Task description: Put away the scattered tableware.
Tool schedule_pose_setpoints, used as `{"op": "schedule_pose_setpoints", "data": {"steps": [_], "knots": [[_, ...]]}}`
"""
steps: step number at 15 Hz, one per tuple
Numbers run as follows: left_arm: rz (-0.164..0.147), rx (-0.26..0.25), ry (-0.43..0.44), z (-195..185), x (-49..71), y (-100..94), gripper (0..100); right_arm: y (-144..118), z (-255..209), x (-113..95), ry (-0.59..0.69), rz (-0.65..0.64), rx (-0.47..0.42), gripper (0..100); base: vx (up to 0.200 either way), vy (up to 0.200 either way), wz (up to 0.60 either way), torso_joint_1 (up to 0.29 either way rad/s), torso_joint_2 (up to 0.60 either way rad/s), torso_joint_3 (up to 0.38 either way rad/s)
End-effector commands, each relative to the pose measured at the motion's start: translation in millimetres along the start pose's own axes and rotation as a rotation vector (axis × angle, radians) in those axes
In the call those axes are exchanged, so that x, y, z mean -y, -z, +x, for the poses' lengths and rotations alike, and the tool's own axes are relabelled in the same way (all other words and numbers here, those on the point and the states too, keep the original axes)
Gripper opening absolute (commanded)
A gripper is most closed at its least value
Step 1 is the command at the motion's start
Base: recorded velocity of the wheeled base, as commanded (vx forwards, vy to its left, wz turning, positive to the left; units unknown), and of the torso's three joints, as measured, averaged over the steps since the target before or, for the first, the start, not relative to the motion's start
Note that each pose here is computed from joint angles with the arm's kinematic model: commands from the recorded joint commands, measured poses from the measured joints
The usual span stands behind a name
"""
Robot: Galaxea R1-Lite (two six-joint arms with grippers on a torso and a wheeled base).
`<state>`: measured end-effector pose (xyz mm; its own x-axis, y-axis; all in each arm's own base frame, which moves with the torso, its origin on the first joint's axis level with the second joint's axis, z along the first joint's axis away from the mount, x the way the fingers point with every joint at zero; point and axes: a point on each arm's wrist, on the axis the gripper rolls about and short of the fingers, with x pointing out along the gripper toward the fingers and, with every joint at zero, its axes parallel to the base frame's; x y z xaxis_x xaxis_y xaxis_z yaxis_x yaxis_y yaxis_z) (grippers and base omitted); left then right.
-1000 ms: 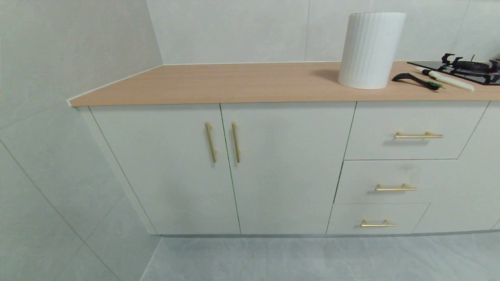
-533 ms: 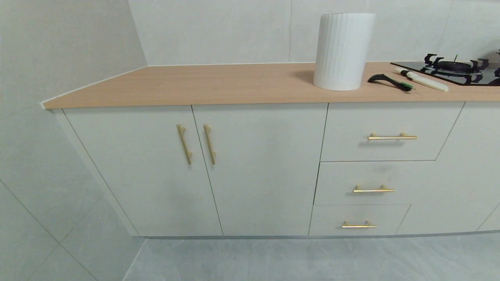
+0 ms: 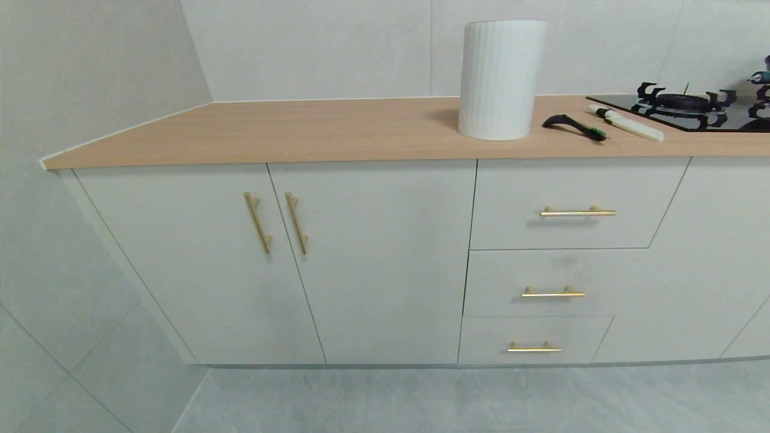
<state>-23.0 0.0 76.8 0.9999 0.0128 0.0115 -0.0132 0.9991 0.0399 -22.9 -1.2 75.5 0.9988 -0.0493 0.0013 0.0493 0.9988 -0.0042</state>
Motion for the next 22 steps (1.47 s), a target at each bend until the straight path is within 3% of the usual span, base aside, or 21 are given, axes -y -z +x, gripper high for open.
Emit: {"op": "schedule_pose_setpoints", "data": {"steps": [1,3,7,15,18,22], "knots": [[0.0,-0.001,-0.001,0.1,0.0,-0.1,100,0.0,0.1,0.0,0.0,0.0,-0.001,100,0.0,0.0,0.0,0.0,0.0,0.0],[0.001,-0.001,-0.001,0.1,0.0,-0.1,100,0.0,0.1,0.0,0.0,0.0,-0.001,100,0.0,0.0,0.0,0.0,0.0,0.0],[0.0,-0.001,-0.001,0.1,0.0,-0.1,100,0.0,0.1,0.0,0.0,0.0,-0.001,100,0.2,0.0,0.0,0.002,0.0,0.002],[0.003,-0.001,-0.001,0.1,0.0,-0.1,100,0.0,0.1,0.0,0.0,0.0,-0.001,100,0.0,0.0,0.0,0.0,0.0,0.0],[0.0,-0.001,-0.001,0.1,0.0,-0.1,100,0.0,0.1,0.0,0.0,0.0,-0.001,100,0.0,-0.2,0.0,0.001,0.0,0.002],[-0.002,-0.001,-0.003,0.1,0.0,-0.1,100,0.0,0.1,0.0,0.0,0.0,-0.001,100,0.0,0.0,0.0,0.0,0.0,0.0]]}}
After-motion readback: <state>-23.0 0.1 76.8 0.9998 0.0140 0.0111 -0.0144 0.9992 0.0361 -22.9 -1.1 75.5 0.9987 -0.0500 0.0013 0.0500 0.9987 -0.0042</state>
